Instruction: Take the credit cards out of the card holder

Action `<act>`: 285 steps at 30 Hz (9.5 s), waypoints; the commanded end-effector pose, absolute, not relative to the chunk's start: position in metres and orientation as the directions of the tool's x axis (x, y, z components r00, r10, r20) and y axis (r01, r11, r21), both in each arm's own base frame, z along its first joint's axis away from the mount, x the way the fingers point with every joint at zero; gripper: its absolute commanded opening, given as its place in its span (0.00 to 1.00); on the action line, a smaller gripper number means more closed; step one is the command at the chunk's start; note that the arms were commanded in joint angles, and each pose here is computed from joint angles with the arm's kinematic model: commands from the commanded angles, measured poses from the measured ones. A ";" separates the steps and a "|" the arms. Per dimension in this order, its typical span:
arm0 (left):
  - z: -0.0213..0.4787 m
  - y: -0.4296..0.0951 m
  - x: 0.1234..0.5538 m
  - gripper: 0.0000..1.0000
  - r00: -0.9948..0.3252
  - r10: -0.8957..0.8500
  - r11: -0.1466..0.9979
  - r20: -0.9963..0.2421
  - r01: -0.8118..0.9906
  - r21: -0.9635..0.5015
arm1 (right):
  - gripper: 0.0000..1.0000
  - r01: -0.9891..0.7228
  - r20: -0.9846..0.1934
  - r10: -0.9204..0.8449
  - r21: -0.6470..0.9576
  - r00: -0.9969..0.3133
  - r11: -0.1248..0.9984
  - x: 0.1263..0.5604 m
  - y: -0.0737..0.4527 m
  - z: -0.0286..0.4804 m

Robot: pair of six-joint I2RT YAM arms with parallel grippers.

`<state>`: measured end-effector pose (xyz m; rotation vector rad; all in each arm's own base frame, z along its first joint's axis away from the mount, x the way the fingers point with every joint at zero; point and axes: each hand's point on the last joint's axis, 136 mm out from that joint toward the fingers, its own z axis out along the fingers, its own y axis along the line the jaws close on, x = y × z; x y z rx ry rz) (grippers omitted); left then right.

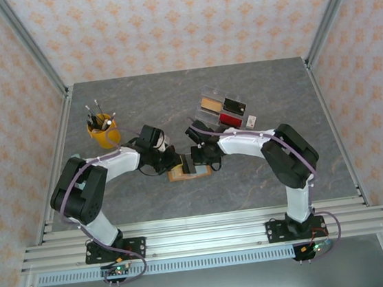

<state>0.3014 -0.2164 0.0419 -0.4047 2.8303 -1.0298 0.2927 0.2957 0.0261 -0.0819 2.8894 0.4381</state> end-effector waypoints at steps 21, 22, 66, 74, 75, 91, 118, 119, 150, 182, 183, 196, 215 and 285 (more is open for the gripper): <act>0.129 -0.174 0.309 0.00 -0.897 -0.398 0.697 -0.192 -0.160 -0.699 | 0.41 -0.118 -0.345 0.120 0.594 -0.931 0.796 0.293 0.318 0.123; 0.135 -0.176 0.310 0.00 -0.891 -0.409 0.680 -0.198 -0.152 -0.718 | 0.43 -0.117 -0.343 0.129 0.611 -0.931 0.783 0.292 0.317 0.127; 0.220 -0.220 0.319 0.02 -0.849 -0.485 0.413 -0.211 -0.010 -0.911 | 0.02 -0.167 -0.226 0.231 0.954 -0.946 0.249 0.302 0.322 0.243; 0.181 -0.182 0.316 0.60 -0.806 -0.537 0.622 -0.250 -0.179 -0.762 | 0.00 -0.294 -0.532 0.168 0.673 -0.830 0.679 0.322 0.274 0.220; 0.175 -0.173 0.315 0.67 -0.795 -0.546 0.653 -0.263 -0.208 -0.728 | 0.00 -0.311 -0.574 0.136 0.610 -0.807 0.729 0.326 0.265 0.220; 0.145 -0.129 0.316 1.00 -0.789 -0.495 0.826 -0.365 -0.296 -0.480 | 0.00 -0.377 -0.834 -0.162 0.059 -0.527 0.924 0.359 0.179 0.270; 0.115 -0.155 0.333 1.00 -0.907 -0.332 0.847 -0.258 -0.167 -0.504 | 0.00 -0.755 -0.504 -0.713 -0.166 -0.488 0.634 0.432 0.138 0.194; 0.115 -0.157 0.334 1.00 -0.912 -0.325 0.847 -0.252 -0.162 -0.506 | 0.00 -0.763 -0.500 -0.718 -0.159 -0.485 0.626 0.434 0.140 0.192; 0.096 -0.161 0.336 1.00 -0.944 -0.298 0.821 -0.138 -0.180 -0.541 | 0.00 -0.829 -0.319 -0.865 -0.290 -0.387 0.478 0.490 0.128 0.127; 0.097 -0.174 0.335 1.00 -0.956 -0.267 0.789 -0.120 -0.145 -0.597 | 0.24 -0.816 -0.336 -0.859 -0.309 -0.387 0.489 0.502 0.129 0.123; 0.097 -0.173 0.335 1.00 -0.956 -0.267 0.789 -0.118 -0.147 -0.596 | 0.24 -0.812 -0.342 -0.857 -0.315 -0.386 0.491 0.503 0.129 0.126; 0.102 -0.168 0.333 1.00 -0.947 -0.289 0.797 -0.139 -0.158 -0.583 | 0.30 -0.700 -0.443 -0.757 -0.327 -0.480 0.635 0.494 0.119 0.189; 0.089 -0.152 0.295 1.00 -0.923 -0.362 0.784 -0.128 -0.227 -0.578 | 0.40 -0.240 -0.523 -0.068 0.269 -0.850 0.933 0.344 0.203 0.178; -0.012 -0.166 0.273 0.15 -0.903 -0.430 0.806 0.018 -0.393 -0.443 | 0.20 -0.099 -0.101 -0.045 0.633 -0.994 0.768 0.279 0.367 0.027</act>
